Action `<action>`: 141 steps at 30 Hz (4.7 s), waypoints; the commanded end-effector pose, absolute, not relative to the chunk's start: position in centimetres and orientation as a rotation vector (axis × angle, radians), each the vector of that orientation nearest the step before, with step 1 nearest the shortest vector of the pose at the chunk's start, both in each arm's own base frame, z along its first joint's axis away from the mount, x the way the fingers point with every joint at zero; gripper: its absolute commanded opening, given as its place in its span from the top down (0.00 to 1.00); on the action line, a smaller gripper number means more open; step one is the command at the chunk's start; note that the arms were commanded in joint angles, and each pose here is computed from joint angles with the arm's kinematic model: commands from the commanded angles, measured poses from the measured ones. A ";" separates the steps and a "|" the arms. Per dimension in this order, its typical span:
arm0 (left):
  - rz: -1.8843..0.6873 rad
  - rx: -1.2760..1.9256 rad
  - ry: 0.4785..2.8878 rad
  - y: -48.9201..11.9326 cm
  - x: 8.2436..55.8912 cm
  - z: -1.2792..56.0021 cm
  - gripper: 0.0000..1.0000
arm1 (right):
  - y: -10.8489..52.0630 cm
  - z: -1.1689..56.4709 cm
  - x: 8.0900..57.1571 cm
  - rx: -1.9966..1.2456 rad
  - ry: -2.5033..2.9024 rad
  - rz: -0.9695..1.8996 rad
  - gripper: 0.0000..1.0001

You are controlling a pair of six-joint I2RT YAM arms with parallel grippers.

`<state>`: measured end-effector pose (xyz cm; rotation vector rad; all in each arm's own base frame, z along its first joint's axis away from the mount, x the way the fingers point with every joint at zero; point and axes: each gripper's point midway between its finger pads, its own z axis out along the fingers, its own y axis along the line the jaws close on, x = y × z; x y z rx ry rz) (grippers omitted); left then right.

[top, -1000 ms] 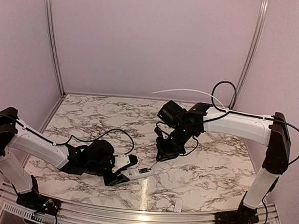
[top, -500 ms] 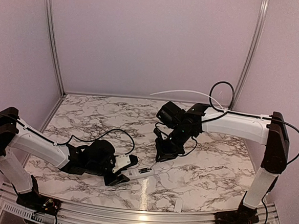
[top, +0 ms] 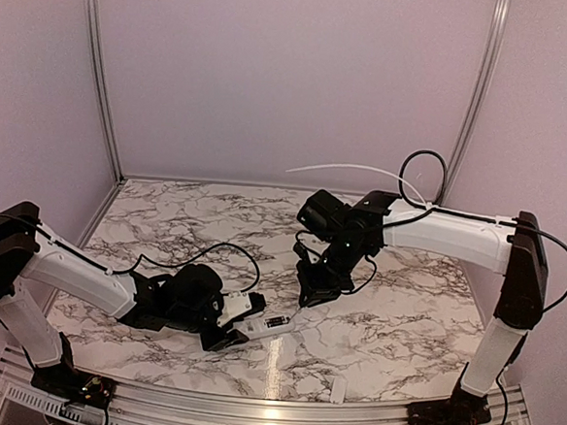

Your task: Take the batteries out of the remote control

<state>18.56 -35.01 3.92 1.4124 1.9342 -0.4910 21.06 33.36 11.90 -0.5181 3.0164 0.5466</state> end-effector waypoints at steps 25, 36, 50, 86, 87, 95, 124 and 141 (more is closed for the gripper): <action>-0.451 1.419 1.939 -35.8 19.4 4.0 1.00 | 34.6 11.5 22.1 -0.594 2.981 0.527 1.00; -0.446 1.435 1.936 -36.1 19.5 3.8 1.00 | 36.6 13.1 22.0 -0.684 2.857 0.746 1.00; -0.443 1.438 1.932 -36.4 19.7 3.9 1.00 | 36.6 13.9 21.1 -0.717 2.792 0.901 1.00; -0.436 1.463 1.922 -36.6 19.7 4.3 1.00 | 33.1 10.1 20.0 -0.640 2.822 0.924 1.00; -0.436 1.463 1.921 -36.6 19.7 4.3 1.00 | 33.0 10.0 19.9 -0.640 2.822 0.928 1.00; -0.439 1.451 1.920 -36.3 19.6 4.8 1.00 | 33.1 10.1 19.6 -0.653 2.821 0.959 1.00; -0.403 1.370 1.992 -35.6 20.3 4.7 1.00 | 32.7 11.0 19.9 -0.782 2.708 1.079 1.00; -0.392 1.331 2.005 -37.4 21.7 4.6 1.00 | 32.4 10.9 19.6 -0.897 2.633 1.182 1.00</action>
